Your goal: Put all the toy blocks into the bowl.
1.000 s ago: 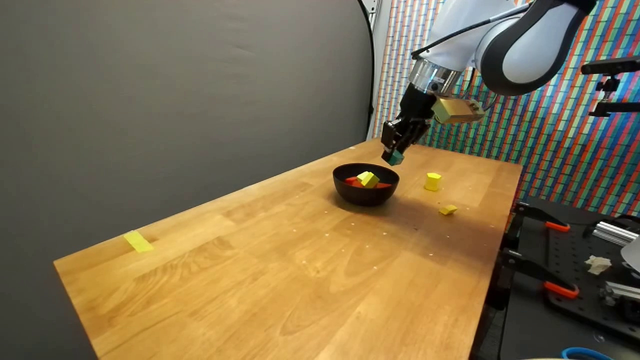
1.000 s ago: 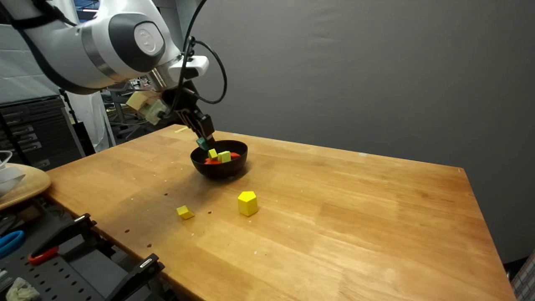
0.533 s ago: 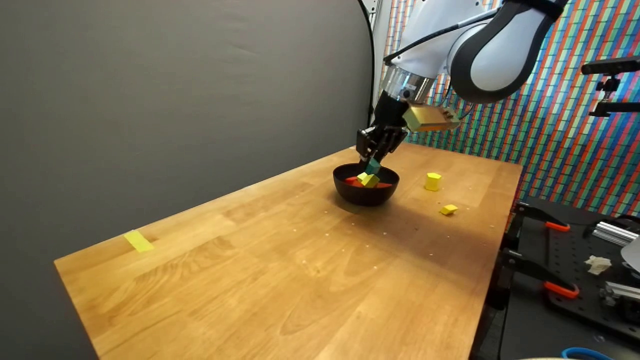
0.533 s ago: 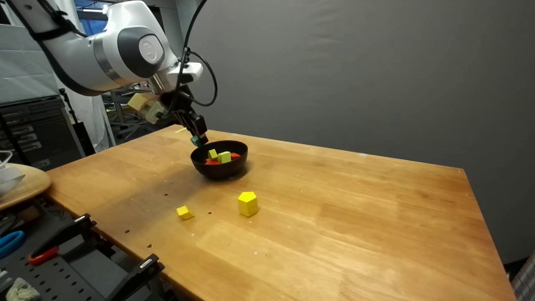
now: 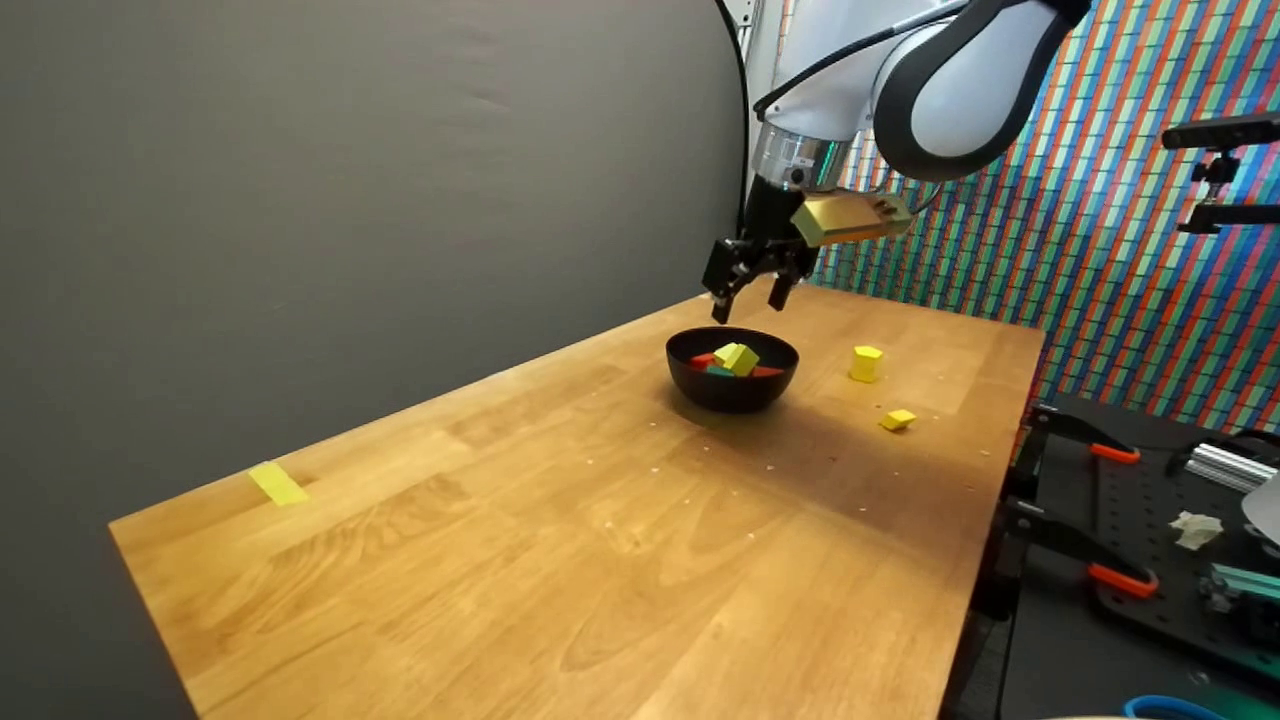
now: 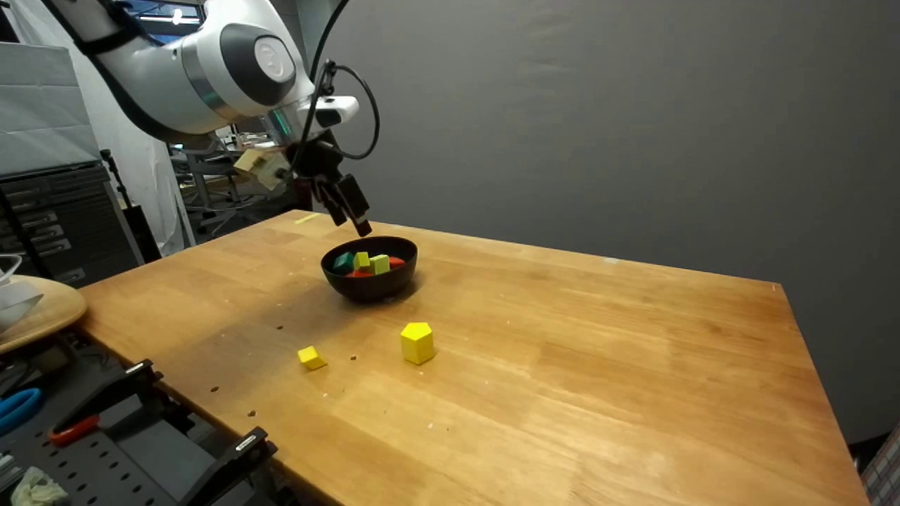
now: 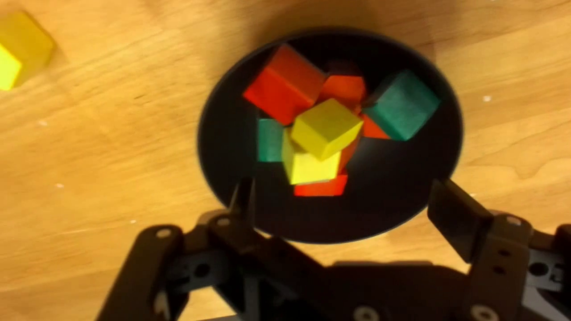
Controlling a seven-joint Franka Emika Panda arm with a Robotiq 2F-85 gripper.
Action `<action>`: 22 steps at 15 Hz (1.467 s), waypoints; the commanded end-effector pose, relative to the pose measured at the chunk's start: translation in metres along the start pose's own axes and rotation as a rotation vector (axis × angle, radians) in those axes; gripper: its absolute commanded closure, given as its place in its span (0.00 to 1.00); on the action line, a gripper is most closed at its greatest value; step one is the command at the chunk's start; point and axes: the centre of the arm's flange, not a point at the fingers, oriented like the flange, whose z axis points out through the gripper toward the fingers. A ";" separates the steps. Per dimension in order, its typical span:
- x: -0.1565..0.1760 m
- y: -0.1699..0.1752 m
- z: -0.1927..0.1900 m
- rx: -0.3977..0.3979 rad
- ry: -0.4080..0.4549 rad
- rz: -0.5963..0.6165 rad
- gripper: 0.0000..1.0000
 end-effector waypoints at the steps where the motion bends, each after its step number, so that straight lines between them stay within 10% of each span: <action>1: -0.006 0.054 -0.038 -0.107 0.021 0.077 0.00; 7: 0.000 0.089 -0.018 -0.162 -0.017 0.118 0.00; 15: -0.019 0.114 -0.010 0.011 -0.303 -0.201 0.00; 22: -0.037 0.127 0.023 -0.161 -0.127 -0.153 0.00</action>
